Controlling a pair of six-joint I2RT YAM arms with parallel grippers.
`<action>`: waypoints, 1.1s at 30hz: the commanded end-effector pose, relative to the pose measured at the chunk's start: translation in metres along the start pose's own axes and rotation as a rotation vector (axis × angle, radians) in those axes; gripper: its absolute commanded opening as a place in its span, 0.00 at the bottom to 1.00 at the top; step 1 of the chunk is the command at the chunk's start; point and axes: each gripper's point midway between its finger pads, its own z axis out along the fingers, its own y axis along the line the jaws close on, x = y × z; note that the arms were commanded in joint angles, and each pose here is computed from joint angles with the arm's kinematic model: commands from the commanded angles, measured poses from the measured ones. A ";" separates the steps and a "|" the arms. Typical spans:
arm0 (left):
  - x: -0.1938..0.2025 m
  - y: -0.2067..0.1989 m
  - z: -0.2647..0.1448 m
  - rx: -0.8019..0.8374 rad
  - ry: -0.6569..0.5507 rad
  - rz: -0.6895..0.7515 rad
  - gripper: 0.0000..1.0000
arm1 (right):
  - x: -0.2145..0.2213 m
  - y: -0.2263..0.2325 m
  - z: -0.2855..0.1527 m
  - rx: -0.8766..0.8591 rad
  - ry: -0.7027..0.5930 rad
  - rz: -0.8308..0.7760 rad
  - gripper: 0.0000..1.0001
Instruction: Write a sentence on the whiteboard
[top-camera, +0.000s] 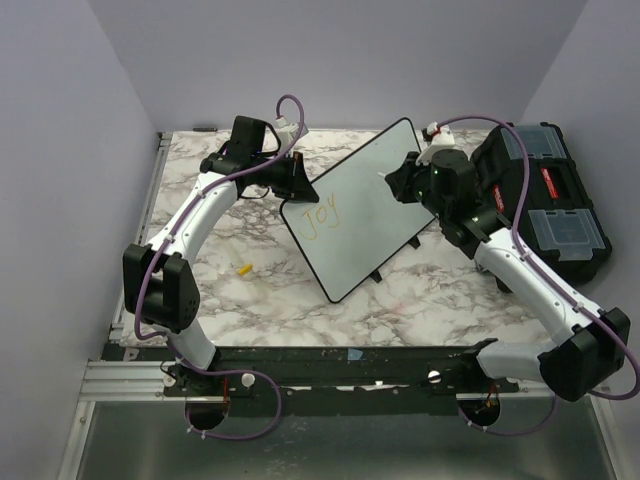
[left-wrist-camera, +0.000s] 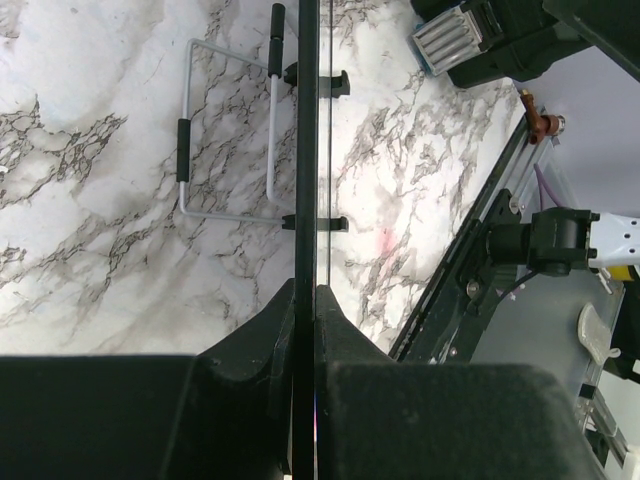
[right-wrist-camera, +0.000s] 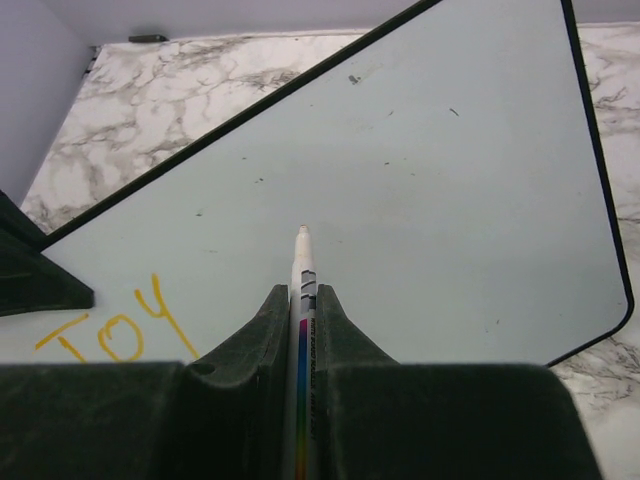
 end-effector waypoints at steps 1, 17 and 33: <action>-0.020 -0.016 -0.012 0.007 -0.078 0.107 0.00 | 0.013 0.012 0.007 -0.072 0.039 0.007 0.01; -0.020 -0.019 -0.013 0.015 -0.080 0.106 0.00 | 0.025 0.018 0.027 -0.095 0.070 0.032 0.00; -0.020 -0.019 -0.013 0.020 -0.081 0.107 0.00 | 0.036 0.016 0.043 -0.086 0.095 0.030 0.01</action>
